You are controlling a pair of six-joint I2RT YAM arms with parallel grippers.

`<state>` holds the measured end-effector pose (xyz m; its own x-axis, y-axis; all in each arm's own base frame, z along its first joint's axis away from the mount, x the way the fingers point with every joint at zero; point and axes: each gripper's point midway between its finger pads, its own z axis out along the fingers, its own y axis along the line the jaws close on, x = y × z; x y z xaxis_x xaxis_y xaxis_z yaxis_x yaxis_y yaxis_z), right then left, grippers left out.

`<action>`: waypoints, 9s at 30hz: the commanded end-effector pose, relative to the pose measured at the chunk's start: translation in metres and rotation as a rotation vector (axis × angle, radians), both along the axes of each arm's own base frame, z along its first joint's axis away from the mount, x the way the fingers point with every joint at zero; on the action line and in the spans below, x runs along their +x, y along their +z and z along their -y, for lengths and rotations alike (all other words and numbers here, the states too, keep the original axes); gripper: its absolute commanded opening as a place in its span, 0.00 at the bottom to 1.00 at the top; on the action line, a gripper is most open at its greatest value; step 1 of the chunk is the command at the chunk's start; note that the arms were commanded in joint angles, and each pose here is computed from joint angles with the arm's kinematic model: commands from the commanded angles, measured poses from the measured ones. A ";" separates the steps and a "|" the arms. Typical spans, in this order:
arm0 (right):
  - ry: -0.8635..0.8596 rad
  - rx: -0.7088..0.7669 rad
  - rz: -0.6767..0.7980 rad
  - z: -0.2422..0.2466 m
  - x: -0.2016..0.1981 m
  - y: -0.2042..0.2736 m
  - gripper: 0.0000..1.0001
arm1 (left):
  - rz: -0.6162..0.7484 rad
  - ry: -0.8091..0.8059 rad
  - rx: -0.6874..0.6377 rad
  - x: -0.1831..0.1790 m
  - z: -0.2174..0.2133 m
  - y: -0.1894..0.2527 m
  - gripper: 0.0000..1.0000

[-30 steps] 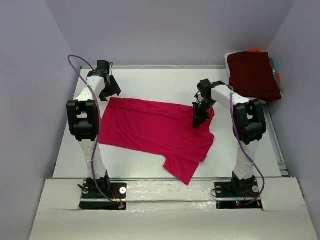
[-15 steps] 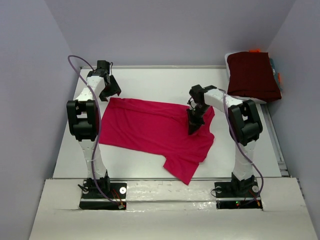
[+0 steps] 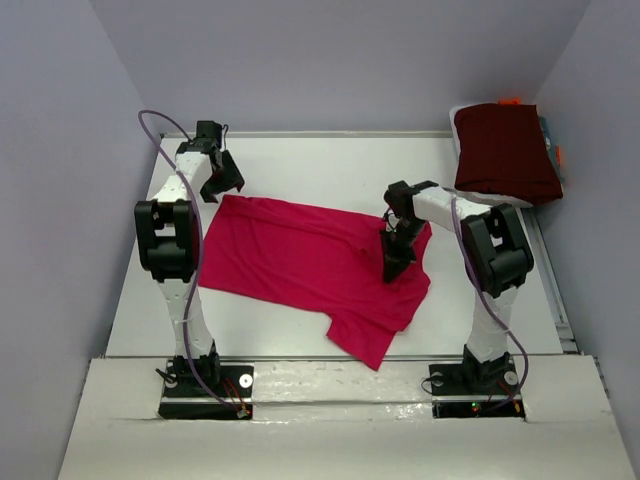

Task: Fold and stack the t-shirts
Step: Fold the flattened tshirt in 1/3 of the way

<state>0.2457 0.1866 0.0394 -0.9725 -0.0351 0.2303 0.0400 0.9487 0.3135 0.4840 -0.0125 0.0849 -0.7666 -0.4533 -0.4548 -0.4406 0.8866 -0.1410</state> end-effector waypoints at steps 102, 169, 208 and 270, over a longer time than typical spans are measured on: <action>-0.421 -0.283 0.195 0.070 0.134 -0.035 0.10 | -0.091 -0.052 0.061 -0.013 0.008 -0.012 0.06; -0.389 -0.288 0.156 0.070 0.129 -0.054 0.10 | -0.033 0.027 0.153 -0.034 -0.002 0.011 0.82; -0.366 -0.337 0.125 0.080 0.114 -0.068 0.09 | -0.086 0.057 0.091 -0.001 -0.019 -0.041 0.06; -0.307 -0.285 0.161 0.064 0.192 -0.069 0.10 | -0.150 0.147 0.067 0.025 -0.079 -0.066 0.33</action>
